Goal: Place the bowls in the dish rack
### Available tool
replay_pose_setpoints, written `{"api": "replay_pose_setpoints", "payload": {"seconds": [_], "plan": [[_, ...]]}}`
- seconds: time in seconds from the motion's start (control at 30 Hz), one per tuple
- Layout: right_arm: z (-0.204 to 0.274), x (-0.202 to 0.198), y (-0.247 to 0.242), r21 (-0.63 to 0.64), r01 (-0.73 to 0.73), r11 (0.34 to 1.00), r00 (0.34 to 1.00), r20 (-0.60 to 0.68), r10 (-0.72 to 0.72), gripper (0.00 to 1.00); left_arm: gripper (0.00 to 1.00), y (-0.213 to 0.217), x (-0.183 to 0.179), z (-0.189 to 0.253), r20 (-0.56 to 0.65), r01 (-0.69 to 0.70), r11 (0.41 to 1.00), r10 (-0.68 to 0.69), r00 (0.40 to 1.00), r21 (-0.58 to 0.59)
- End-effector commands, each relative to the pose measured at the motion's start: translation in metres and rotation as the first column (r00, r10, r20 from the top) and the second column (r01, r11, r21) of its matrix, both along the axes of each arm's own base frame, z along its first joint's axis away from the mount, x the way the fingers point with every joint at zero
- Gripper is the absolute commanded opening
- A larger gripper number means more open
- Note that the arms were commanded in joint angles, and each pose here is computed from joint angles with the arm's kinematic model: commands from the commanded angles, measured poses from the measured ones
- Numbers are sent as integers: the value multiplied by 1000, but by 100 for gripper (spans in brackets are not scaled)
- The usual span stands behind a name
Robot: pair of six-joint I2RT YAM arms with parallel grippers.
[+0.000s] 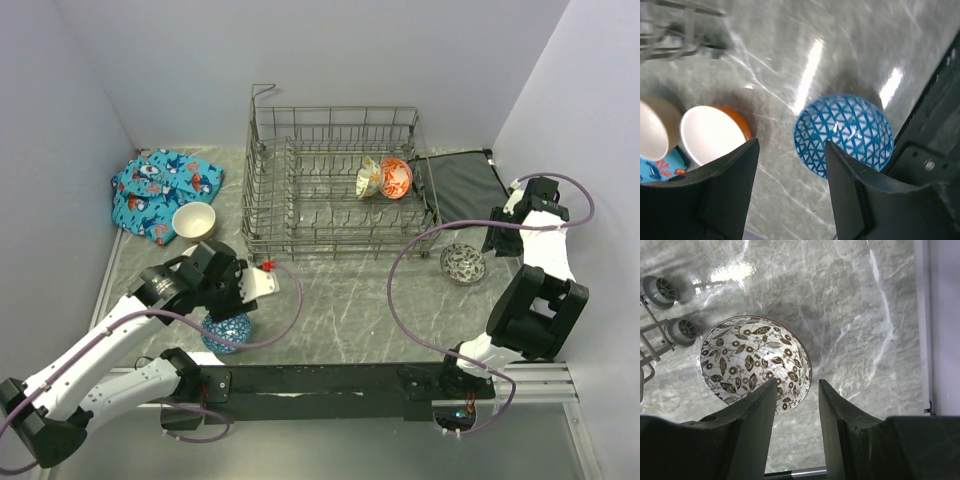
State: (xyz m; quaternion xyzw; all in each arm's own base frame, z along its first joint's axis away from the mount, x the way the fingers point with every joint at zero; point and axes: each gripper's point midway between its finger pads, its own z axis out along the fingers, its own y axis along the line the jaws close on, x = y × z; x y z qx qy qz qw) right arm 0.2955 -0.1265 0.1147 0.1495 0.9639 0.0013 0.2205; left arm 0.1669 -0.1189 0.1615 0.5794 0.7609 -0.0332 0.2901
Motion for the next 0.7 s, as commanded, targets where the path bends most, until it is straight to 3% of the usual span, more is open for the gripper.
{"api": "replay_pose_setpoints", "payload": {"seconds": [0.0,0.07,0.13,0.17,0.2,0.4,0.67], "plan": [[16,6,-7,-16,42,999,999,32,-42,46,59,14,-21,-29,-110,250,960,-237,965,123],[21,5,-8,-31,38,999,999,37,-37,46,55,13,-35,-32,-195,350,934,-331,923,72],[23,2,-10,-50,34,998,999,35,-32,46,50,13,-33,-41,-201,380,922,-360,911,69],[23,1,-10,-53,34,998,999,32,-32,46,45,13,-34,-44,-202,398,915,-377,904,72],[23,1,-11,-56,34,998,999,32,-32,46,33,15,-36,-52,-215,421,904,-397,892,79],[23,-6,-11,-68,34,997,999,22,-32,45,12,11,-43,-71,-254,483,874,-456,853,54],[19,-9,-13,-82,34,996,999,1,-35,45,11,19,-36,-106,-288,500,858,-453,844,117]]}}
